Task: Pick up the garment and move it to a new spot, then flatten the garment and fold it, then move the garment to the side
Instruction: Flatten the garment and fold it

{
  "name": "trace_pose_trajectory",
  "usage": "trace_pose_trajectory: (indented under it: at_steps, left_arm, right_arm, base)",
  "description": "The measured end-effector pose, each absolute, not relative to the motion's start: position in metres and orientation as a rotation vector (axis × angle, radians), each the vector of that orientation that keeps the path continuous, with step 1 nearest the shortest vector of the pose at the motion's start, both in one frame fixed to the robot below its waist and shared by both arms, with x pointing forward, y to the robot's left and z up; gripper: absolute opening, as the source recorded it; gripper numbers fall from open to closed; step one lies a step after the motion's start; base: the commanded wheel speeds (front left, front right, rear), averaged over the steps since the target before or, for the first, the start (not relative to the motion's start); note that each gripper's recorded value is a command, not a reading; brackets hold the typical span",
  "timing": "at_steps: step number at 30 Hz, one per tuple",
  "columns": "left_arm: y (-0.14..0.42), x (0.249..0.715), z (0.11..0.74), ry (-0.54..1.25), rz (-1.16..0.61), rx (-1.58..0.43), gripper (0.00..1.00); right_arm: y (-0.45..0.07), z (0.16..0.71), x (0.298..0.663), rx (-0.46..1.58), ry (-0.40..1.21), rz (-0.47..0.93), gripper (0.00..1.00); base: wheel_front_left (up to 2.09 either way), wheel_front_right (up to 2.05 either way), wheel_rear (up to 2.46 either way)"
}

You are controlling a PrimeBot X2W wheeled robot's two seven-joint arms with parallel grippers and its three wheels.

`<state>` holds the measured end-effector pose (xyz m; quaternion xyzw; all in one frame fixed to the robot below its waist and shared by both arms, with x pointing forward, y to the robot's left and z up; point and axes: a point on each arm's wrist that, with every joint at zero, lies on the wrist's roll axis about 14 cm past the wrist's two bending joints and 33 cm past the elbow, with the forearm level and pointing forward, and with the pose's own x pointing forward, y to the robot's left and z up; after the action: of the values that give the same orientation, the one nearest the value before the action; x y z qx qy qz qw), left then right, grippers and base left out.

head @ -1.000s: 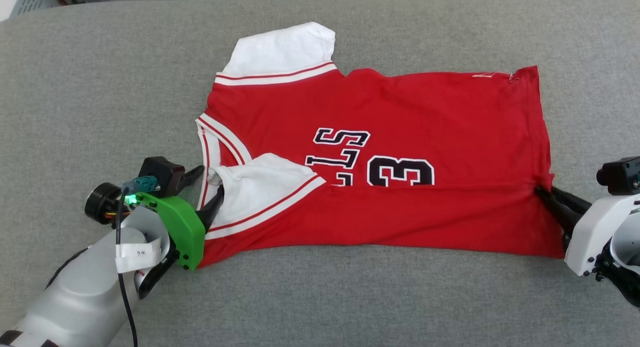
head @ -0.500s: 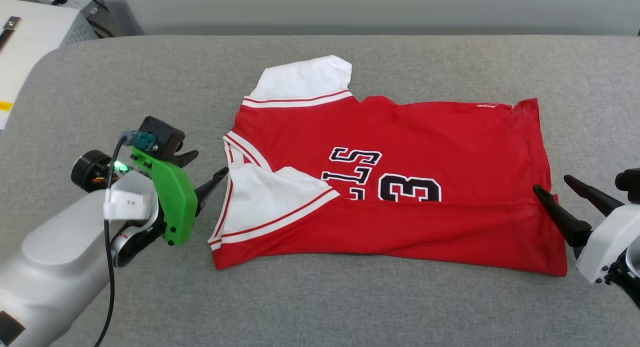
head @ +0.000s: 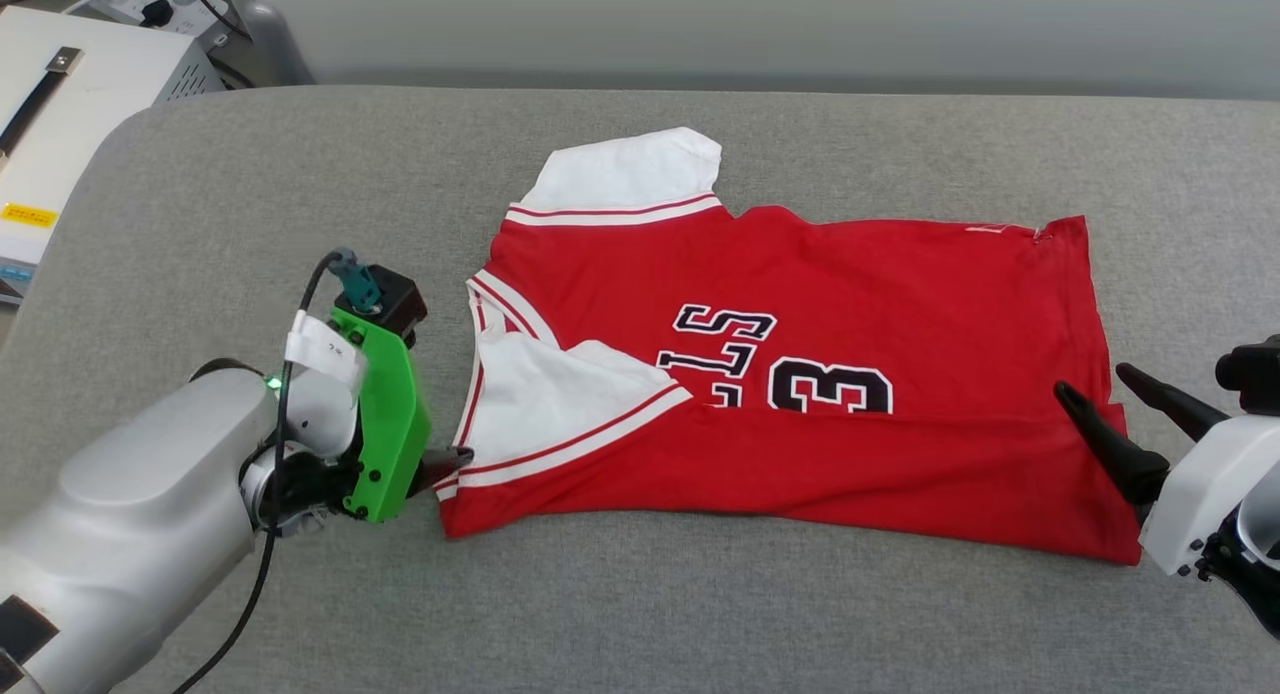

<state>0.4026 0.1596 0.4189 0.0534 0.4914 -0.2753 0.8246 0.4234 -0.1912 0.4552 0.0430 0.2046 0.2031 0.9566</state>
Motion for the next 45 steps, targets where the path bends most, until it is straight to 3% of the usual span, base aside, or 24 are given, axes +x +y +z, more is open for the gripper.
trace_pose_trajectory:
  at_steps: [17, 18, 19, 30, 37, 45]
  left_arm:
    - [0.151, 0.383, 0.362, 1.256, -0.572, 0.092, 1.0]
    - [0.151, 0.383, 0.362, 1.257, -0.573, 0.1, 0.36]
    - [0.152, 0.383, 0.362, 1.253, -0.574, 0.12, 0.0]
    - [0.147, 0.384, 0.379, 1.122, -0.598, 0.13, 0.0]
    - [0.145, 0.385, 0.398, 1.037, -0.622, 0.134, 0.0]
    - [0.147, 0.387, 0.398, 1.021, -0.635, 0.167, 0.0]
  right_arm:
    - [-0.193, 0.439, 0.42, 0.11, 0.468, 0.392, 1.0]
    - [-0.193, 0.439, 0.42, 0.109, 0.467, 0.391, 1.0]
    - [-0.193, 0.44, 0.42, 0.107, 0.466, 0.391, 1.0]
    - [-0.212, 0.472, 0.427, -0.096, 0.496, 0.416, 1.0]
    - [-0.226, 0.473, 0.416, -0.178, 0.69, 0.417, 1.0]
    - [-0.229, 0.437, 0.4, -0.18, 0.902, 0.414, 1.0]
  base:
    - [0.0, 0.0, 0.0]
    - [0.0, 0.0, 0.0]
    - [0.0, 0.0, 0.0]
    - [0.0, 0.0, 0.0]
    - [0.0, 0.0, 0.0]
    - [0.0, 0.0, 0.0]
